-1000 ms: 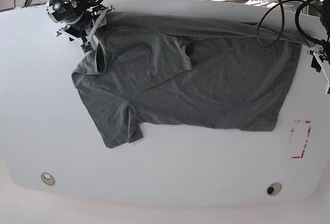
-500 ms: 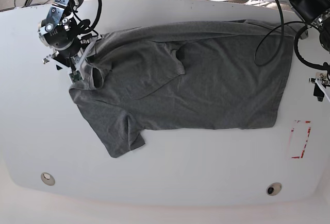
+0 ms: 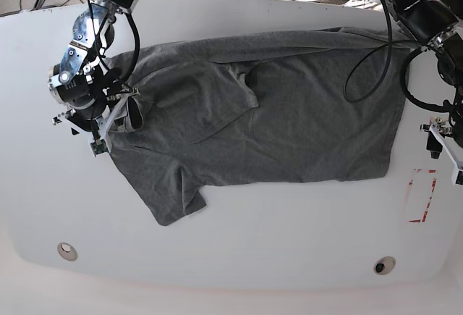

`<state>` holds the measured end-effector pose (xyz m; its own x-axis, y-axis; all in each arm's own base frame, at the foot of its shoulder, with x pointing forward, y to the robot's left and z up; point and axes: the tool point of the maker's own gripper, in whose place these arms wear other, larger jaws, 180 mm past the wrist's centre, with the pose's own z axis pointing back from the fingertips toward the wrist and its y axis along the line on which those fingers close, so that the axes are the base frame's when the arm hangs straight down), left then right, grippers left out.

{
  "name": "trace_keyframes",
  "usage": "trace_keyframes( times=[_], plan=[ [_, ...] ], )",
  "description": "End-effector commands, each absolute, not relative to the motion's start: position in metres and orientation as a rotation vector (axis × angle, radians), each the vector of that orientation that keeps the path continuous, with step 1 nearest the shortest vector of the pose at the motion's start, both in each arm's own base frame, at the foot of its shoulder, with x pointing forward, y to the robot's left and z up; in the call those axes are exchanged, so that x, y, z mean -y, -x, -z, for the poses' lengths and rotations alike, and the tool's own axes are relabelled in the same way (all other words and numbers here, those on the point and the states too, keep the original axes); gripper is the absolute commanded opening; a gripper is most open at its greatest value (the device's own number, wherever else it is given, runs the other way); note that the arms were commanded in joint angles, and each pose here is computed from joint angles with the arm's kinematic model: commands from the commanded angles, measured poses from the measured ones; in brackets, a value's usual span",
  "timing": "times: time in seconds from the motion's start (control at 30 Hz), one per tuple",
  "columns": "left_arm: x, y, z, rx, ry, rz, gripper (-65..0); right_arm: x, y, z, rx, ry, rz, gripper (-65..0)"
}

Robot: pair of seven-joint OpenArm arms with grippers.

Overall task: Fold the T-shirt properly
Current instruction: 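Release the shirt with the right gripper and move to the sleeve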

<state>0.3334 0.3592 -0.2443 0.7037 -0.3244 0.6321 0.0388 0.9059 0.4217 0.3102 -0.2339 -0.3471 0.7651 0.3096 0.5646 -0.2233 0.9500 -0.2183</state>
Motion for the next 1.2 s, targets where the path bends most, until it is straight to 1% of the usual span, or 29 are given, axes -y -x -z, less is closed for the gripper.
trace_keyframes(
  times=[0.0,0.2,0.37,0.53,0.8,0.9,1.03,1.13,1.17],
  plan=[
    [-0.365,-0.338,0.228,0.808,-0.429,0.207,-21.1,0.233,-0.342,0.34,0.719,0.102,-0.285,-35.0],
    [-0.36,-0.339,0.232,0.81,-0.41,0.204,-21.1,0.228,-0.372,0.36,0.74,0.0,-0.259,-35.0],
    [-0.36,-0.337,0.234,0.805,-0.41,0.205,-21.1,0.234,-0.389,0.373,0.771,-0.06,-0.233,-35.0],
    [-0.361,-0.337,0.234,0.804,-0.412,0.204,-21.1,0.245,-0.396,0.383,0.769,-0.082,-0.211,-35.0],
    [-0.361,-0.336,0.235,0.8,-0.411,0.203,-21.1,0.26,-0.409,0.377,0.812,-0.086,-0.191,-34.9],
    [-0.36,-0.332,0.241,0.786,-0.406,0.206,-21.1,0.267,-0.412,0.38,0.802,-0.092,-0.178,-30.4],
    [-0.36,-0.331,0.242,0.784,-0.405,0.207,-21.1,0.276,-0.414,0.387,0.795,-0.108,-0.152,-18.1],
    [-0.36,-0.331,0.242,0.784,-0.405,0.207,-21.1,0.282,-0.413,0.393,0.802,-0.123,-0.124,-11.9],
    [-0.36,-0.331,0.242,0.784,-0.405,0.207,-21.1,0.285,-0.412,0.394,0.803,-0.125,-0.112,-11.1]
  ],
)
